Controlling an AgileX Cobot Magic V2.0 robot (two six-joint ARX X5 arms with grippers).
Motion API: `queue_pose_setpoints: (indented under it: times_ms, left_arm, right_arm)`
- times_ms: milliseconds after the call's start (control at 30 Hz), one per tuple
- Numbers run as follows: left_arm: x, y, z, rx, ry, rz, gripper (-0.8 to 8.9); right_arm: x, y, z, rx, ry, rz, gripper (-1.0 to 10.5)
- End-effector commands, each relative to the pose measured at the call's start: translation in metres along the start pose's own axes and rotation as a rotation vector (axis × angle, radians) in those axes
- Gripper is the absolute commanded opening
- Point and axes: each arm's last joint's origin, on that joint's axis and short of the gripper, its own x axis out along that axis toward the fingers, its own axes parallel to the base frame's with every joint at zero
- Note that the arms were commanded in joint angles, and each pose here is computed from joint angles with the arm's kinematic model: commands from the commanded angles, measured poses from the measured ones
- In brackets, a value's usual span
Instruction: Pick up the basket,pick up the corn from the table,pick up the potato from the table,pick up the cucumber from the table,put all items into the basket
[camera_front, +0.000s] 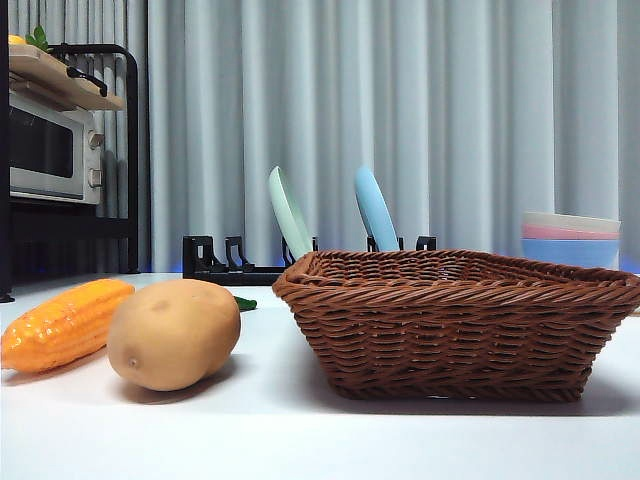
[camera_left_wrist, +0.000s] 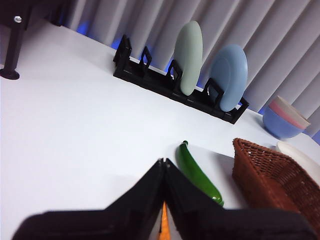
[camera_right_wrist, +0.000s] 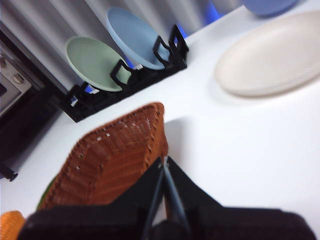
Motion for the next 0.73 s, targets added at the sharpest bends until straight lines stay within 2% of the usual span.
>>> queue_pose_setpoints:
  times_ms: [33,200,367,567,733]
  left_arm:
    - [0.0,-0.006,0.012,-0.014,0.001,0.004,-0.06]
    - [0.007,-0.018,0.039,0.003,0.039,0.008,-0.06]
    - [0.022,-0.032,0.071,0.097,0.098,-0.042,-0.06]
    - [0.045,-0.044,0.101,0.164,0.207,-0.104,-0.06]
    - [0.066,-0.044,0.113,0.16,0.314,-0.092,-0.05]
  right_arm:
    - [0.002,0.007,0.014,-0.013,0.014,-0.006,-0.1]
    - [0.014,0.022,0.044,-0.084,0.062,-0.027,-0.1]
    - [0.034,0.035,0.073,-0.158,0.135,-0.041,-0.1]
    - [0.066,0.044,0.092,-0.196,0.314,0.01,-0.1]
    - [0.094,0.046,0.095,-0.208,0.536,0.112,0.0]
